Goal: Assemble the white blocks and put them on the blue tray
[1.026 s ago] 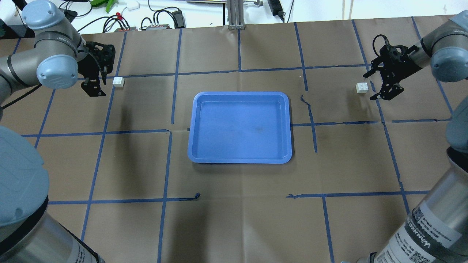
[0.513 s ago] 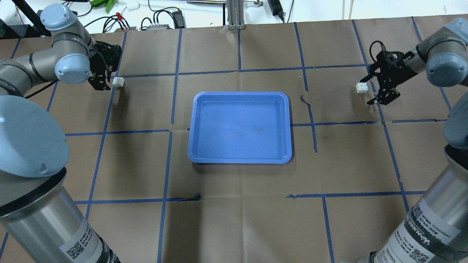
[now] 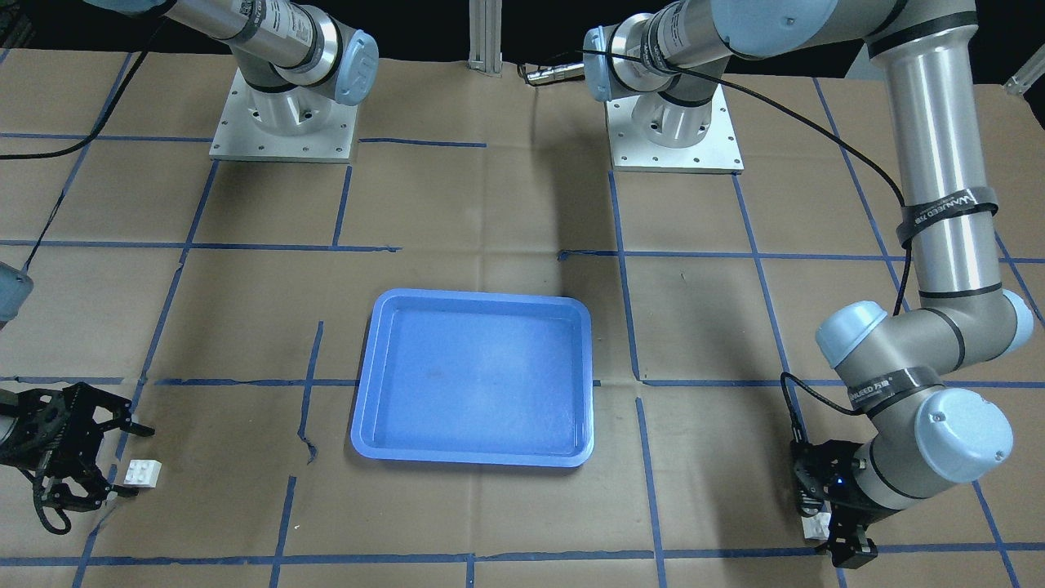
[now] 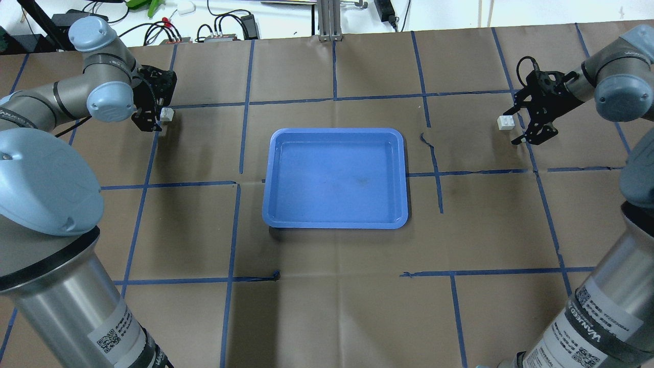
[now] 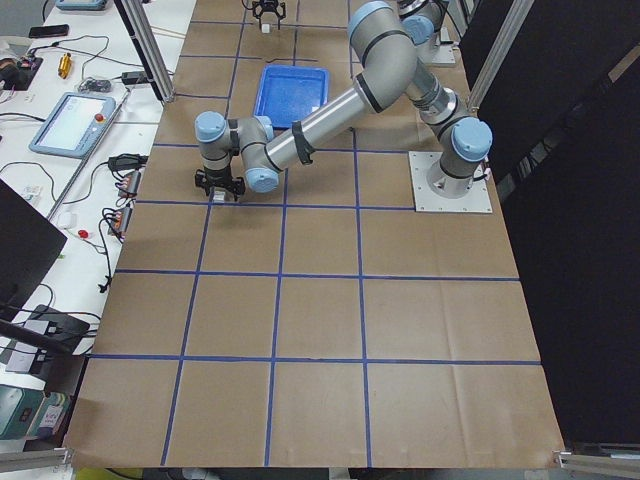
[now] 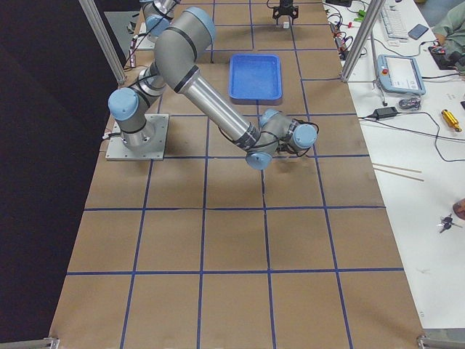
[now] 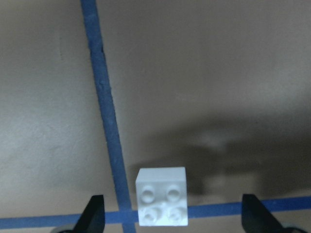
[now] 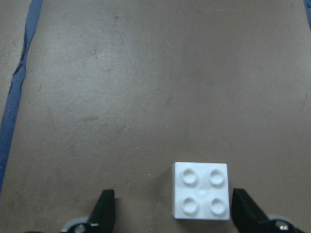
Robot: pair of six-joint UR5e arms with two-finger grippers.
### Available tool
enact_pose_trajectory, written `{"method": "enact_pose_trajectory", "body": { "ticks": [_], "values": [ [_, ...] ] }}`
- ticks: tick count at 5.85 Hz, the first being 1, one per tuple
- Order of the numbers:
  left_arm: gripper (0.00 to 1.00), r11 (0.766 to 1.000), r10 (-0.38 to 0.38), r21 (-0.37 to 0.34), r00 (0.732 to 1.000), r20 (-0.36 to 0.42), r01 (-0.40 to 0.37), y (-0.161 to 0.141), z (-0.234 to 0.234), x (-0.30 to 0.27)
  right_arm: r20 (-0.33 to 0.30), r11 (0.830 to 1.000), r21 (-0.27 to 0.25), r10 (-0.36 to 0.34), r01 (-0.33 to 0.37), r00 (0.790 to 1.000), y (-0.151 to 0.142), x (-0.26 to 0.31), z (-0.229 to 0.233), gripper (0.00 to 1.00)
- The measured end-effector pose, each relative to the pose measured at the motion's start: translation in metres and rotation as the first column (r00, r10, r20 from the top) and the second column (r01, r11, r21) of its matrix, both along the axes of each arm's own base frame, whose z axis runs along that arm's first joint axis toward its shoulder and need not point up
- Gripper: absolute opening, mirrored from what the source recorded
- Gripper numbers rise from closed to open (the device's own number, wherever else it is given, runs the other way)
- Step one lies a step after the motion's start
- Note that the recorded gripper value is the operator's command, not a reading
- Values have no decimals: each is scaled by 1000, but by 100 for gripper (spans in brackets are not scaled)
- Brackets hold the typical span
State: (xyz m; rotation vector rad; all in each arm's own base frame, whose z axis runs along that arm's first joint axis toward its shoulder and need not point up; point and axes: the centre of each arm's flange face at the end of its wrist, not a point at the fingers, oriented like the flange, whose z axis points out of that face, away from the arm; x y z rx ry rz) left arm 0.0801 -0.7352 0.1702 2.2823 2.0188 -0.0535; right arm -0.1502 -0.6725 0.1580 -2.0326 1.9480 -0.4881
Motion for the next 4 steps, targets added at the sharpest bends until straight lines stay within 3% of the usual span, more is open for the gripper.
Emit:
{"method": "enact_pose_trajectory", "body": {
  "ticks": [1, 2, 4],
  "values": [
    [9, 1000, 3, 0, 1000, 0, -3, 0, 1, 0, -3, 1000, -5, -1, 1, 1000, -2, -1, 2, 57],
    [2, 1000, 20, -4, 1000, 0, -20, 0, 4, 0, -4, 1000, -7, -2, 2, 1000, -2, -1, 4, 47],
    [1, 998, 55, -26, 998, -12, -55, 3, 27, -7, -5, 1000, -11, -2, 2, 1000, -3, -2, 5, 30]
  ]
}}
